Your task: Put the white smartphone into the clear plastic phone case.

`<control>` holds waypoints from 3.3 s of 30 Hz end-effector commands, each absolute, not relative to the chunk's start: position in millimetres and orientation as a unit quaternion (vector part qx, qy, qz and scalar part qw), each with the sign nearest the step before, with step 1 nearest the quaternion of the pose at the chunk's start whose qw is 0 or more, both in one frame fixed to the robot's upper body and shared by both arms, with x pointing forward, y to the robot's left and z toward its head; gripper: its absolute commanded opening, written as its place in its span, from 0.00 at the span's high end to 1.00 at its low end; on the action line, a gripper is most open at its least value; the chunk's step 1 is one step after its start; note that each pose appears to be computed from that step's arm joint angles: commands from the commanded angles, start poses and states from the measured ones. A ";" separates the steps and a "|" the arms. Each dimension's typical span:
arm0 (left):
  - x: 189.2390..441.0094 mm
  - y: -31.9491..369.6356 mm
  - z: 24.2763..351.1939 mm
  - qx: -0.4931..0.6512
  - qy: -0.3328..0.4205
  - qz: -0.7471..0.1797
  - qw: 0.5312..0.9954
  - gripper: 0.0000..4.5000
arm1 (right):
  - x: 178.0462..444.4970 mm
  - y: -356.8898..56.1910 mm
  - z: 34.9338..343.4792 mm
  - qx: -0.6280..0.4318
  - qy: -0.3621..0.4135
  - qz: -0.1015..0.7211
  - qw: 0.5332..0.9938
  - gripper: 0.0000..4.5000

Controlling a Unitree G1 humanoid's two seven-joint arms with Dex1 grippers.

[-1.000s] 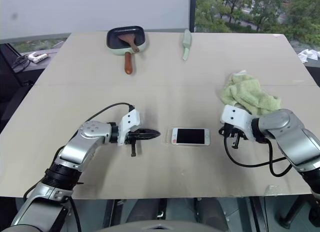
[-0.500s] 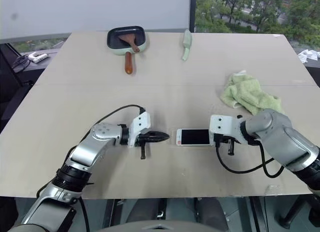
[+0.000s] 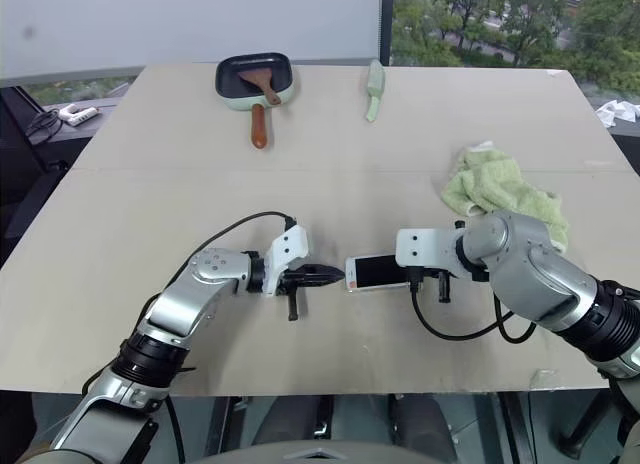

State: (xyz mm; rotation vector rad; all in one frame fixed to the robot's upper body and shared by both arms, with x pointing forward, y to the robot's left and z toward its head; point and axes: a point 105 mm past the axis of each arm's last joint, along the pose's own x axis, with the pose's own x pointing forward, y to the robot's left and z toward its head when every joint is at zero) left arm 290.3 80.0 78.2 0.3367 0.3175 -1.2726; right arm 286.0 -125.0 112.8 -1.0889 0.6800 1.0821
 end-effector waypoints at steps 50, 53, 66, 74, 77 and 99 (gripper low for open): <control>285.5 65.4 68.7 0.134 0.117 -0.598 0.782 1.00 | 287.7 -153.1 67.7 -0.049 0.096 0.454 0.885 0.98; 286.1 65.7 69.3 0.135 0.116 -0.597 0.782 1.00 | 283.2 -147.2 60.4 -0.087 0.111 0.475 0.868 0.98; 286.4 64.8 71.8 0.137 0.113 -0.594 0.784 1.00 | 270.3 -126.7 33.2 -0.235 0.224 0.542 0.775 0.98; 287.1 65.8 72.6 0.138 0.112 -0.591 0.787 1.00 | 260.0 -132.8 16.5 -0.232 0.338 0.517 0.752 0.98; 286.9 65.7 72.7 0.136 0.111 -0.590 0.788 1.00 | 262.0 -133.8 11.2 -0.214 0.358 0.491 0.765 0.98; 286.9 67.5 71.1 0.136 0.112 -0.588 0.789 1.00 | 294.3 -133.1 54.4 -0.049 0.165 0.490 0.855 0.98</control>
